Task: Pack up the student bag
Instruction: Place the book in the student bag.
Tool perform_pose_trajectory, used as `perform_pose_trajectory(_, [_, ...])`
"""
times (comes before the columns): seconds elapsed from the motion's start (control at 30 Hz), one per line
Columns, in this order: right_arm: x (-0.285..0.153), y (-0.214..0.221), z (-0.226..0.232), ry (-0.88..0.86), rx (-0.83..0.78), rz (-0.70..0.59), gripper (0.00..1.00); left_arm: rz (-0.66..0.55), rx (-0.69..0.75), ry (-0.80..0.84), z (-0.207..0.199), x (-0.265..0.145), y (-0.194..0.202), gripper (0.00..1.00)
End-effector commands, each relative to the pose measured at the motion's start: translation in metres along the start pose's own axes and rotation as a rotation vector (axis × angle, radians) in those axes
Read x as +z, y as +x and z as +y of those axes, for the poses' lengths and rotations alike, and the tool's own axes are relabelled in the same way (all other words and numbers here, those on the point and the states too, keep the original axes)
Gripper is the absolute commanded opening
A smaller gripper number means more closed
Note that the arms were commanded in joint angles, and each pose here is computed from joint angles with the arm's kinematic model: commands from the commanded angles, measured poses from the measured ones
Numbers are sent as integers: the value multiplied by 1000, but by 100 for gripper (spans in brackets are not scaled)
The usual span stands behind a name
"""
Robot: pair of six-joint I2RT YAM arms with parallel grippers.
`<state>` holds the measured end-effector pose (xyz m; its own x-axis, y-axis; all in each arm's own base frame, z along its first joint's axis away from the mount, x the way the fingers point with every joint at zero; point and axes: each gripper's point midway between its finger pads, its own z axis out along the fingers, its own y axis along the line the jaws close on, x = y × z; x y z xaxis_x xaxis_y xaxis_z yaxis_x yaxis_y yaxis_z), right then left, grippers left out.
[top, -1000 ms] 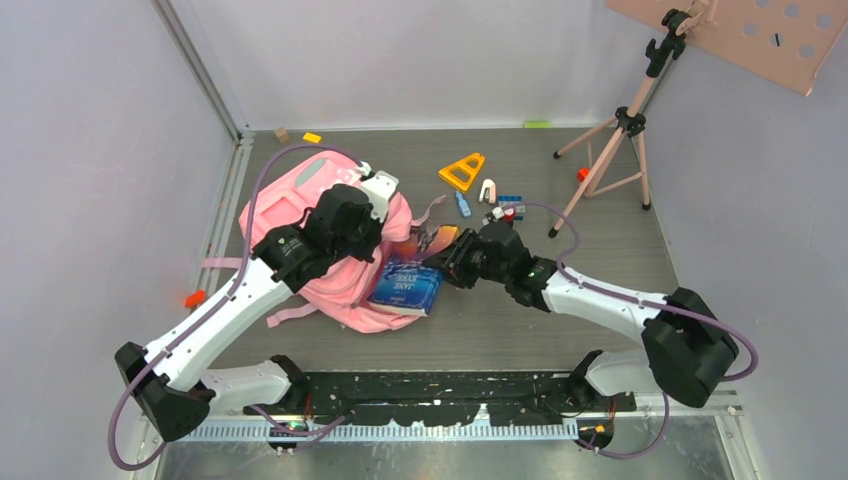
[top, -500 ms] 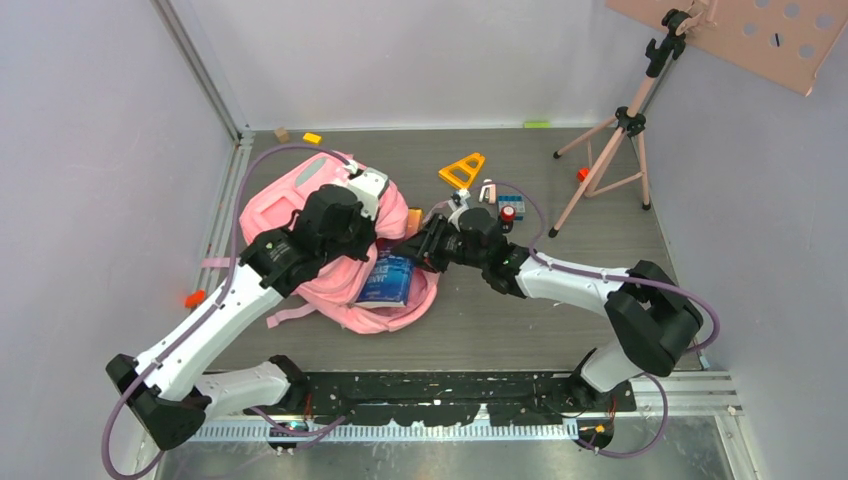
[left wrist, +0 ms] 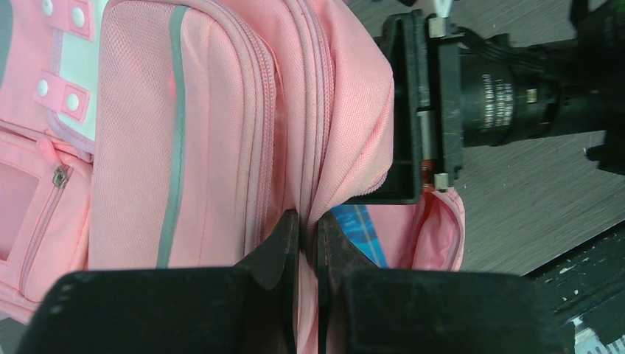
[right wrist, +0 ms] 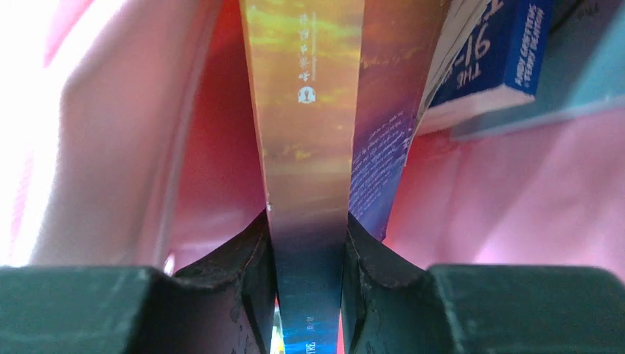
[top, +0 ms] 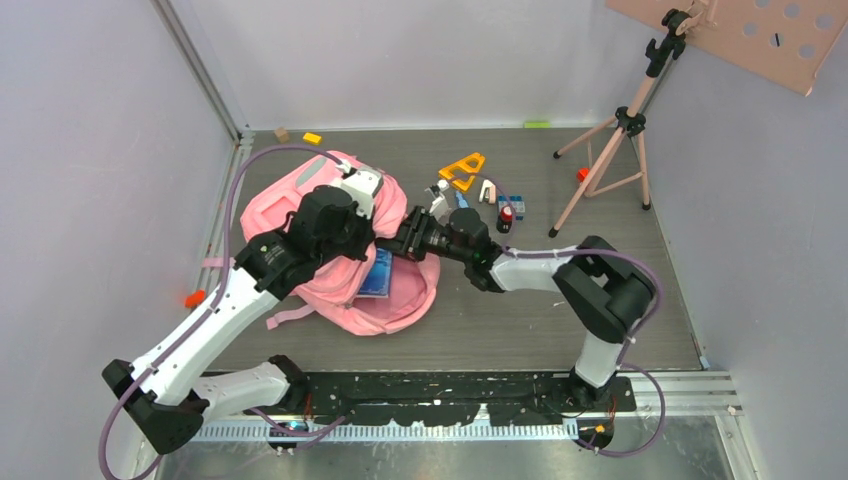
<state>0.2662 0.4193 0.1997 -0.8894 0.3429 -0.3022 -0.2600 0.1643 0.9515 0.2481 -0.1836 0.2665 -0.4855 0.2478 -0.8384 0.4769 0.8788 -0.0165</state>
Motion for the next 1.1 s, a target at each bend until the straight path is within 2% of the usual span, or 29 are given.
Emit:
perform_pose_trajectory(0.0, [7, -40, 116, -431, -150, -139, 0, -259, -70, 149, -28, -24, -66, 0])
perform_pose_trajectory(0.2, [43, -49, -14, -21, 29, -213, 0, -271, -77, 148, -27, -28, -66, 0])
perform_pose_trajectory(0.33, [44, -43, -71, 166, 101, -228, 0, -273, -82, 150, -27, -28, -65, 0])
perform_pose_trajectory(0.43, [47, -44, -70, 164, 104, -224, 1, -272, -83, 153, -27, -28, -64, 0])
perform_pose_trajectory(0.6, [58, -65, -27, 57, 43, -262, 0, -266, -102, 167, -31, -21, -63, 0])
perform_pose_trajectory(0.73, [67, -80, -10, -20, 21, -318, 1, -268, -123, 179, -35, -17, -64, 0])
perform_pose_trajectory(0.93, [89, -84, -30, -48, 7, -335, 1, -271, -143, 201, -40, -15, -66, 0])
perform_pose_trajectory(1.07, [97, -80, -52, 5, -27, -319, 1, -265, -153, 201, -40, -14, -64, 0])
